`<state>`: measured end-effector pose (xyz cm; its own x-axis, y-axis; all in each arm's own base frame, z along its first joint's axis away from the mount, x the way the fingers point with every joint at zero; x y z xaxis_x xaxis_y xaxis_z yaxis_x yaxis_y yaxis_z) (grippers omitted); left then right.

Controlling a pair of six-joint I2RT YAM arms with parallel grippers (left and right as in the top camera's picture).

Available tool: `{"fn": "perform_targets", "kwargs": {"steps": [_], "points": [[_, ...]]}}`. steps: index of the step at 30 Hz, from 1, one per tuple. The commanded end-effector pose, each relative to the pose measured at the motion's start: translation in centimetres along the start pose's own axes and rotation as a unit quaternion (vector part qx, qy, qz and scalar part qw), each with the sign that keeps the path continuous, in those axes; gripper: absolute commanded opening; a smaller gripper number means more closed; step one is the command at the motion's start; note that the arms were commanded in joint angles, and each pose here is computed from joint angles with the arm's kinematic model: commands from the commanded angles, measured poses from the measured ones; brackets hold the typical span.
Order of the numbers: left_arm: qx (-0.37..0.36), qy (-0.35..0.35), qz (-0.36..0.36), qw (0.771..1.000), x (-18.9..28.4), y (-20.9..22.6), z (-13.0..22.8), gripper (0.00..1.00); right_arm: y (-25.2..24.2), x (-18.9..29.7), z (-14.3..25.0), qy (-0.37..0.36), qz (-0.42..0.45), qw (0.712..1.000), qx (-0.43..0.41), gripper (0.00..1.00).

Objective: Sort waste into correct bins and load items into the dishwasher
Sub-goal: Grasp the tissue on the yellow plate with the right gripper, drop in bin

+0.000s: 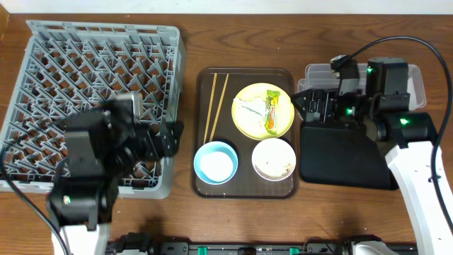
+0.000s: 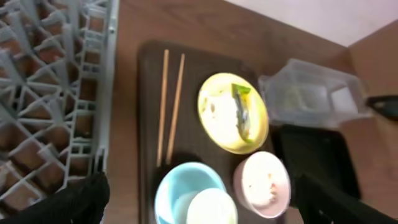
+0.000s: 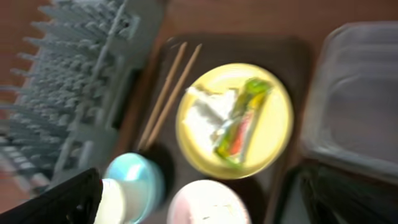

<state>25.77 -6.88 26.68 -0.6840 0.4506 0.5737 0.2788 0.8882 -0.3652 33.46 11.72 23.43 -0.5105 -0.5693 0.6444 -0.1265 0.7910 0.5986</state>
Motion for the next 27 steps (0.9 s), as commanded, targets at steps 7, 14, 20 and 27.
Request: {"fn": "perform_targets", "kwargs": {"steps": [7, 14, 20, 27], "points": [[0.020, 0.027, 0.024, 0.999, -0.5, -0.6, -0.3, 0.96, 4.1, -3.1, 2.9, 0.068, -0.050, 0.996, 0.032, 0.98], [0.019, 0.025, 0.024, 0.999, -0.5, -0.6, -0.4, 0.96, 3.4, -8.7, 5.9, 0.055, 0.133, 0.982, 0.126, 0.75], [0.019, 0.026, 0.024, 0.999, -0.5, -0.6, -0.4, 0.96, 1.3, -15.1, 5.8, 0.036, 0.191, 0.967, 0.162, 0.61], [0.019, 0.026, 0.024, 0.999, -0.5, -0.6, -0.4, 0.96, -2.1, -21.2, 7.8, 0.071, 0.198, 0.963, 0.170, 0.59]]}}
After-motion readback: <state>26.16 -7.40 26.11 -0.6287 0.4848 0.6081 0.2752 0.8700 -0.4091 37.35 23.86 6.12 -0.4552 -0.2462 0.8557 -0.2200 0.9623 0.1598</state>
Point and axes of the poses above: each gripper's point midway between its finger pads, its own x axis back along the fingers, its own y axis along the line the jaws close on, z = x × y, the point moved 1 cm from there along x, back along the fingers, and after that the axes turned 10 degrees about -x, right-handed, at the moved point
